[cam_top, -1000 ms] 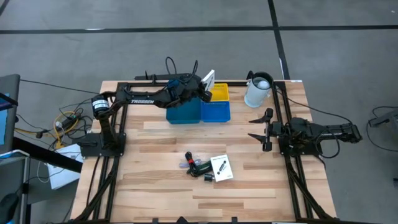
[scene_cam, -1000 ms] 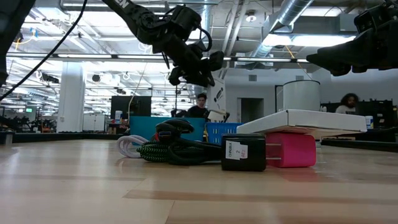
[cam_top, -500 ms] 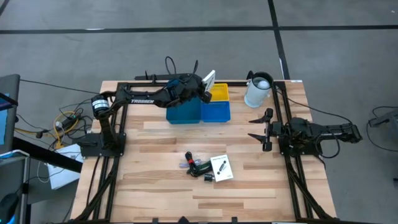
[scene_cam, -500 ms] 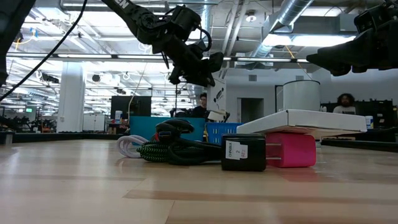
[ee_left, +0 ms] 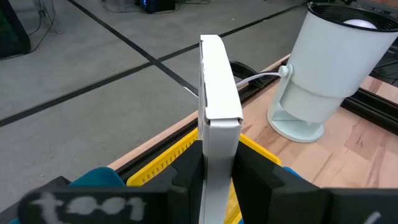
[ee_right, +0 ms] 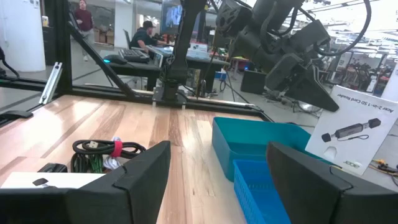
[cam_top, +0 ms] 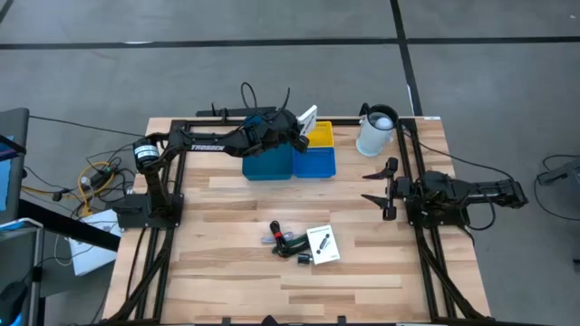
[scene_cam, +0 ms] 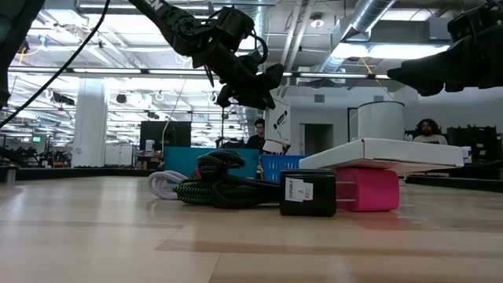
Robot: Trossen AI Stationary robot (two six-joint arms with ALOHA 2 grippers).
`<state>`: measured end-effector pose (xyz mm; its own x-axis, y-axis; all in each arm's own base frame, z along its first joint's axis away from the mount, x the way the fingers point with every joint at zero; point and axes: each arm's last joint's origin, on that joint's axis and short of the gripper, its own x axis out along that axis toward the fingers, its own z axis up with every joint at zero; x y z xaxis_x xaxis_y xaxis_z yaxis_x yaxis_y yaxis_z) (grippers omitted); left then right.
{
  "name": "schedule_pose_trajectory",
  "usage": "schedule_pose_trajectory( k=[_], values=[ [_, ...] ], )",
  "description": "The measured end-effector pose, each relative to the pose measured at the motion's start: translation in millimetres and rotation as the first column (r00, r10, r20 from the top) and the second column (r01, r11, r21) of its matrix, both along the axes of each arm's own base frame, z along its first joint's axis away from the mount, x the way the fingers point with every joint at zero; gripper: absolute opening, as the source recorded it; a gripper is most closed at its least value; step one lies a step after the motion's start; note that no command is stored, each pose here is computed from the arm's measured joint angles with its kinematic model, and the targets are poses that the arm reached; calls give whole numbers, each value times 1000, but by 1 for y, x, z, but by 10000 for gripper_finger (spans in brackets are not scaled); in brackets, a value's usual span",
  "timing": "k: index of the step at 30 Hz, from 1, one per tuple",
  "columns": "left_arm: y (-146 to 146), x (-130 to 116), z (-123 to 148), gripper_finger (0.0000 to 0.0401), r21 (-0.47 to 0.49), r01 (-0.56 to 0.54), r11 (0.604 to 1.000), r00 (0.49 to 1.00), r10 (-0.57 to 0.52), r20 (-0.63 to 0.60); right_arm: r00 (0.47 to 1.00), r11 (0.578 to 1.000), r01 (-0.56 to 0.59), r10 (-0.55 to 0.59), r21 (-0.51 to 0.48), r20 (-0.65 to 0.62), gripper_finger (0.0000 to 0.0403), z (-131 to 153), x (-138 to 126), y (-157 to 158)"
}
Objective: Pick and place items into bin
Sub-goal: Put the left white card reader box into the blue bin
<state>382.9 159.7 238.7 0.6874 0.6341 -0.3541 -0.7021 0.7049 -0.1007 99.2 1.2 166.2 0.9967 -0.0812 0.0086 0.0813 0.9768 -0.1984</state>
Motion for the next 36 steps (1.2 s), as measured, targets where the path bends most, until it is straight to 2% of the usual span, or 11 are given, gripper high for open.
schedule_pose_trajectory(
  k=[7,18,29,36],
  values=[
    [-1,2,0,64,-50,143,988,990,-143,22,1000,1000,0,0,0,0,260,0,0,0],
    [-17,7,-3,64,-56,367,928,930,-368,-14,1000,1000,1,-1,0,0,260,0,0,0],
    [-24,1,-17,64,-162,489,857,848,-511,-138,1000,1000,0,0,0,0,260,0,0,0],
    [-26,1,-19,64,-161,538,827,813,-560,-157,1000,1000,0,0,0,0,260,0,0,0]
  ],
)
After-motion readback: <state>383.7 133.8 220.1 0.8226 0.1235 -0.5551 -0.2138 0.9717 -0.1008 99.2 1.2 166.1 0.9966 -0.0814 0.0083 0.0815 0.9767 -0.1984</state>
